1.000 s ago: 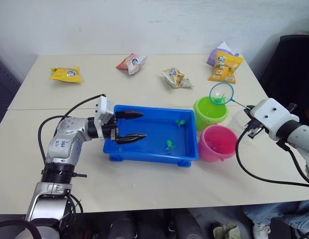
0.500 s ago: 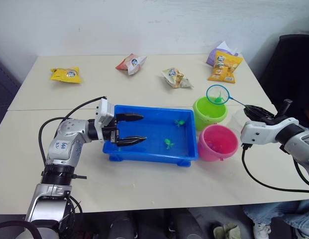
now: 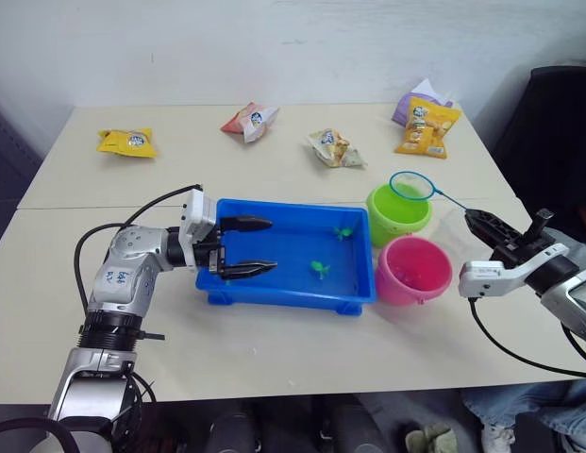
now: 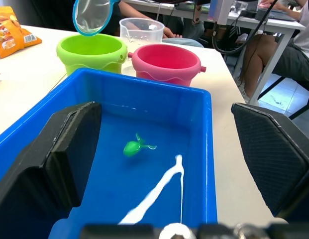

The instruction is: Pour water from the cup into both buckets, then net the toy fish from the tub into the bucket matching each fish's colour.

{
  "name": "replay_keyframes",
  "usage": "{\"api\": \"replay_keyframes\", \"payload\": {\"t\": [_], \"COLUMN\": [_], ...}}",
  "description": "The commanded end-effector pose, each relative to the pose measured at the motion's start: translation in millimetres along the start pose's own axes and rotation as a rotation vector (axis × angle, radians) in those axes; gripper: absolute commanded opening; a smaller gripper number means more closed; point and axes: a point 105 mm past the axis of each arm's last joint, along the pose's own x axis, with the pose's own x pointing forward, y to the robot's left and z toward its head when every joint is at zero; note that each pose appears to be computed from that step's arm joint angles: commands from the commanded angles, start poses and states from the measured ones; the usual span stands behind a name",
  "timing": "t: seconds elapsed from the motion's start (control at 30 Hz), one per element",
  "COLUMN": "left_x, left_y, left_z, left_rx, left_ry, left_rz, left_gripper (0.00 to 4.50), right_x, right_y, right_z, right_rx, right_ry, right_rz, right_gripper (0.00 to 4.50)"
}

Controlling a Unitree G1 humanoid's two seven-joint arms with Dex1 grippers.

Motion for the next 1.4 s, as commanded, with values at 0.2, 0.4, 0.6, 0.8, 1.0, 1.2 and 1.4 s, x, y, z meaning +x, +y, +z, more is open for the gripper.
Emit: {"api": "replay_keyframes", "payload": {"t": [0.2, 0.4, 0.6, 0.8, 1.0, 1.2, 1.4], "left_x": [-3, -30, -61, -64, -59, -57, -56], "left_y": [2, 7, 1, -2, -7, -9, -10], "left_z": [4, 7, -2, -3, -3, -1, 1], "left_rx": [0.043, 0.083, 0.081, 0.069, 0.063, 0.063, 0.062], "left_ry": [-0.006, -0.016, 0.085, 0.116, 0.122, 0.130, 0.137], "left_rz": [0.018, 0.077, 0.063, 0.071, 0.064, 0.059, 0.055], "left_gripper": [4.48, 4.48, 4.48, 4.48, 4.48, 4.48, 4.48], "right_x": [8, 17, 15, 11, 7, 17, 24], "right_y": [-35, -59, -41, -40, -28, -11, -8], "right_z": [-12, 35, 79, 116, 133, 142, 145], "right_rx": [0.182, 0.652, 0.812, 1.204, 1.678, 2.032, 2.143], "right_ry": [0.047, -0.175, -0.219, -0.254, -0.102, -0.035, 0.018], "right_rz": [-0.109, 0.025, 0.394, 0.574, 0.736, 0.802, 0.842], "right_gripper": [0.00, 0.00, 0.00, 0.00, 0.00, 0.00, 0.00]}}
